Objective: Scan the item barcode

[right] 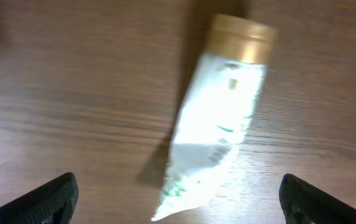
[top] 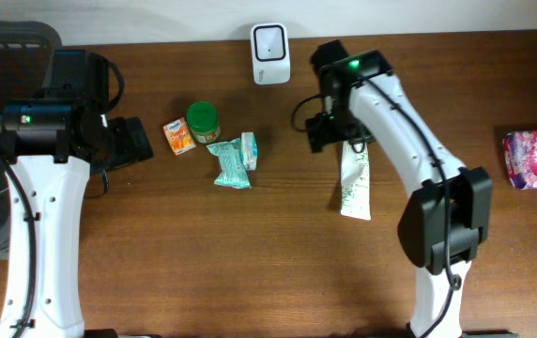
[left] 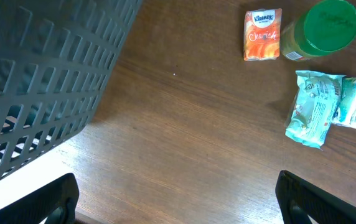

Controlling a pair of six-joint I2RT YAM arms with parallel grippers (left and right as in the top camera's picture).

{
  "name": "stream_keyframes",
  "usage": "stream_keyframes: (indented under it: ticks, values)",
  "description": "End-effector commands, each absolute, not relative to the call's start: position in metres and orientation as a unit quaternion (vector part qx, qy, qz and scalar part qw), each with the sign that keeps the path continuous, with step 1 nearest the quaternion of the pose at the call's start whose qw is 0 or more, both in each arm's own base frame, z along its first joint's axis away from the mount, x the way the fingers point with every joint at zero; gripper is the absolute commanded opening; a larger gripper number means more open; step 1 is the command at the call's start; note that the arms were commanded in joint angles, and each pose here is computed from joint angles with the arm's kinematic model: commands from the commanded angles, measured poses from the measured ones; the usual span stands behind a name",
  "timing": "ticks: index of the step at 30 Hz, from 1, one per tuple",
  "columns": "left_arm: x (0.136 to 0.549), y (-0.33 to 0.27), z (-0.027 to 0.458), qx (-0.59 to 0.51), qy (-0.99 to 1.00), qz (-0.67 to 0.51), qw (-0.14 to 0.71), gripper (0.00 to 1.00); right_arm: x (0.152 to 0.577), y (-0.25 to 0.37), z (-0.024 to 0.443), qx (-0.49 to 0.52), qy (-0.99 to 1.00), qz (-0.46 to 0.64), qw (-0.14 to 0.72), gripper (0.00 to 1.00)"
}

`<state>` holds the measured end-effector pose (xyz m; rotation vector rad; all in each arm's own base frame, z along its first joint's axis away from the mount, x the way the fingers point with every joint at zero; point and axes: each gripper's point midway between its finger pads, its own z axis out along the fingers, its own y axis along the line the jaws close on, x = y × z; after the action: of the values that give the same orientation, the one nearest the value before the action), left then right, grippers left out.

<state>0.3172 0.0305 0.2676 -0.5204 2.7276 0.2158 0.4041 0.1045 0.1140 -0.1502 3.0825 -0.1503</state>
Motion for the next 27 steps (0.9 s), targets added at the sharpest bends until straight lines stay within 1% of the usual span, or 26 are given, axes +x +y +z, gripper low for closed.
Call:
stream_keyframes:
  ticks: [1, 4, 7, 9, 10, 13, 14, 15, 16, 17, 19, 20, 22, 23, 24, 25, 27]
  values:
    - [0.317, 0.033, 0.271, -0.192, 0.961, 0.075, 0.183, 0.99, 0.406, 0.066, 0.112, -0.003, 0.999, -0.036, 0.006, 1.00]
    - [0.317, 0.033, 0.271, -0.192, 0.961, 0.075, 0.183, 0.99, 0.399, 0.056, 0.070, -0.017, 0.999, -0.028, -0.015, 0.94]
    - [0.317, 0.032, 0.271, -0.192, 0.961, 0.075, 0.183, 0.99, 0.392, 0.068, 0.033, -0.018, 1.000, 0.008, -0.019, 0.86]
    - [0.317, 0.032, 0.271, -0.192, 0.961, 0.075, 0.183, 0.99, 0.389, 0.091, 0.019, -0.018, 0.997, 0.075, -0.018, 0.64]
    - [0.317, 0.032, 0.271, -0.192, 0.961, 0.075, 0.183, 0.99, 0.392, 0.101, 0.020, -0.019, 0.995, 0.101, -0.013, 0.61]
    - [0.317, 0.032, 0.271, -0.192, 0.961, 0.075, 0.183, 0.99, 0.392, 0.113, 0.020, -0.033, 0.994, 0.108, -0.007, 0.60]
    - [0.317, 0.032, 0.271, -0.192, 0.961, 0.075, 0.183, 0.99, 0.392, 0.118, 0.020, -0.039, 0.994, 0.107, -0.006, 0.55]
    - [0.317, 0.032, 0.271, -0.192, 0.961, 0.075, 0.183, 0.99, 0.392, 0.119, 0.020, -0.041, 0.993, 0.107, -0.006, 0.45]
    - [0.317, 0.032, 0.271, -0.192, 0.961, 0.075, 0.183, 0.99, 0.390, 0.123, 0.020, -0.045, 0.993, 0.107, -0.006, 0.28]
    - [0.317, 0.032, 0.271, -0.192, 0.961, 0.075, 0.183, 0.99, 0.389, 0.125, 0.020, -0.049, 0.993, 0.107, -0.008, 0.04]
    - [0.317, 0.032, 0.271, -0.192, 0.961, 0.075, 0.183, 0.99, 0.386, 0.134, 0.022, -0.054, 0.991, 0.119, -0.010, 0.04]
    - [0.317, 0.032, 0.271, -0.192, 0.961, 0.075, 0.183, 0.99, 0.391, 0.143, 0.033, -0.057, 0.988, 0.140, -0.001, 0.04]
    - [0.317, 0.033, 0.271, -0.192, 0.961, 0.075, 0.183, 0.99, 0.398, 0.144, 0.041, -0.059, 0.988, 0.142, 0.011, 0.04]
    - [0.317, 0.033, 0.271, -0.192, 0.961, 0.075, 0.183, 0.99, 0.398, 0.141, 0.040, -0.058, 0.989, 0.133, 0.011, 0.47]
    - [0.317, 0.033, 0.271, -0.192, 0.961, 0.075, 0.183, 0.99, 0.394, 0.133, 0.033, -0.057, 0.992, 0.111, 0.006, 0.64]
    - [0.317, 0.032, 0.271, -0.191, 0.961, 0.075, 0.183, 0.99, 0.391, 0.129, 0.028, -0.056, 0.993, 0.100, 0.000, 0.78]
    - [0.317, 0.032, 0.271, -0.191, 0.961, 0.075, 0.183, 0.99, 0.379, 0.126, 0.006, -0.054, 0.994, 0.098, -0.019, 0.80]
